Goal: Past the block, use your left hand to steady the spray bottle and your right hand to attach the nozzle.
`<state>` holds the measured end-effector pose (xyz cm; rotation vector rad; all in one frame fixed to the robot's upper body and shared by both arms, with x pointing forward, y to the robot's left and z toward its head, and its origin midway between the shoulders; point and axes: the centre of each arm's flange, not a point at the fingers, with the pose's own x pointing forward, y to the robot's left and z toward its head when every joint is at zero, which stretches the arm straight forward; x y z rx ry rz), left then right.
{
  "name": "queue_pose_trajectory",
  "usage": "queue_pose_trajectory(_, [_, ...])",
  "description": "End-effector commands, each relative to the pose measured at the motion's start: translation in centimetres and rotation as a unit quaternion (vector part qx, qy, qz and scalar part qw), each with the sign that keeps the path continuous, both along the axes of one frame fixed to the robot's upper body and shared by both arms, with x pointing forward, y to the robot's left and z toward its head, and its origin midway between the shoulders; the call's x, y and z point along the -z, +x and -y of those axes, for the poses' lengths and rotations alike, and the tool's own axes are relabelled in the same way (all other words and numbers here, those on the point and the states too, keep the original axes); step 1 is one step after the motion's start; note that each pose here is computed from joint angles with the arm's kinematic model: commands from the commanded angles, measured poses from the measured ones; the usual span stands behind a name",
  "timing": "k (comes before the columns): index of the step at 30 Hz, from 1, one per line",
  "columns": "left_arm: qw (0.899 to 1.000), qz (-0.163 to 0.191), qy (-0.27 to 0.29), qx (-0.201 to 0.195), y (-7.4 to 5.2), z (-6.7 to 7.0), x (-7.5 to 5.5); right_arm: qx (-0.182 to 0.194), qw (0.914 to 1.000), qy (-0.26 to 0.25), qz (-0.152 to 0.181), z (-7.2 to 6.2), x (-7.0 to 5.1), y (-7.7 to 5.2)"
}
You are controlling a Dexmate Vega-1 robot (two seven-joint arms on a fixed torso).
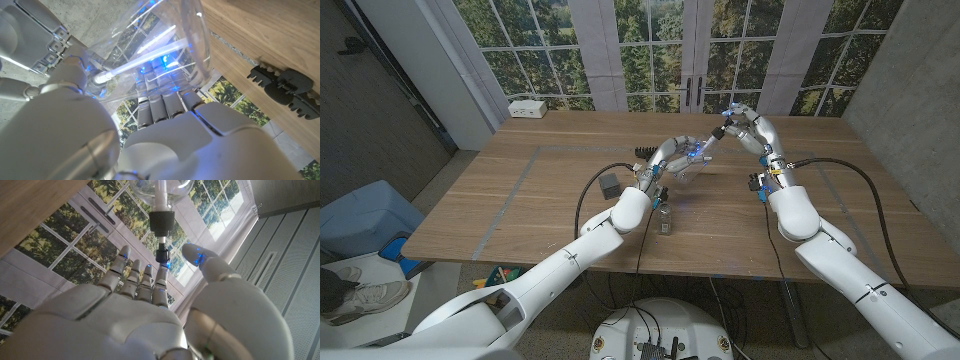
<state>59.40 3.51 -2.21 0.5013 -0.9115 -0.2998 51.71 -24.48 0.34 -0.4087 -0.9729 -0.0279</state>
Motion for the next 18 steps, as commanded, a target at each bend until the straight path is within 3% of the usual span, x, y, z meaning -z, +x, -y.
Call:
queue_pose_trajectory(1, [1.0, 0.003, -0.002, 0.001, -0.1, 0.0, -0.1, -0.005, 0.9997, 0.011, 0.021, 0.1, 0.2, -0.7])
queue_pose_trajectory(8, [1.0, 0.008, -0.01, 0.007, -0.2, 0.0, -0.1, -0.009, 0.9994, 0.032, 0.004, 0.1, 0.6, -0.8])
queue_pose_trajectory(14, [0.999, 0.033, -0.027, 0.008, -0.5, -0.1, -0.1, -0.001, 0.9949, 0.1, -0.011, 0.5, 1.4, -1.0])
queue_pose_trajectory(18, [0.998, 0.045, -0.036, 0.008, -0.6, -0.1, -0.3, 0.018, 0.9925, 0.119, -0.023, 0.7, 1.8, -1.3])
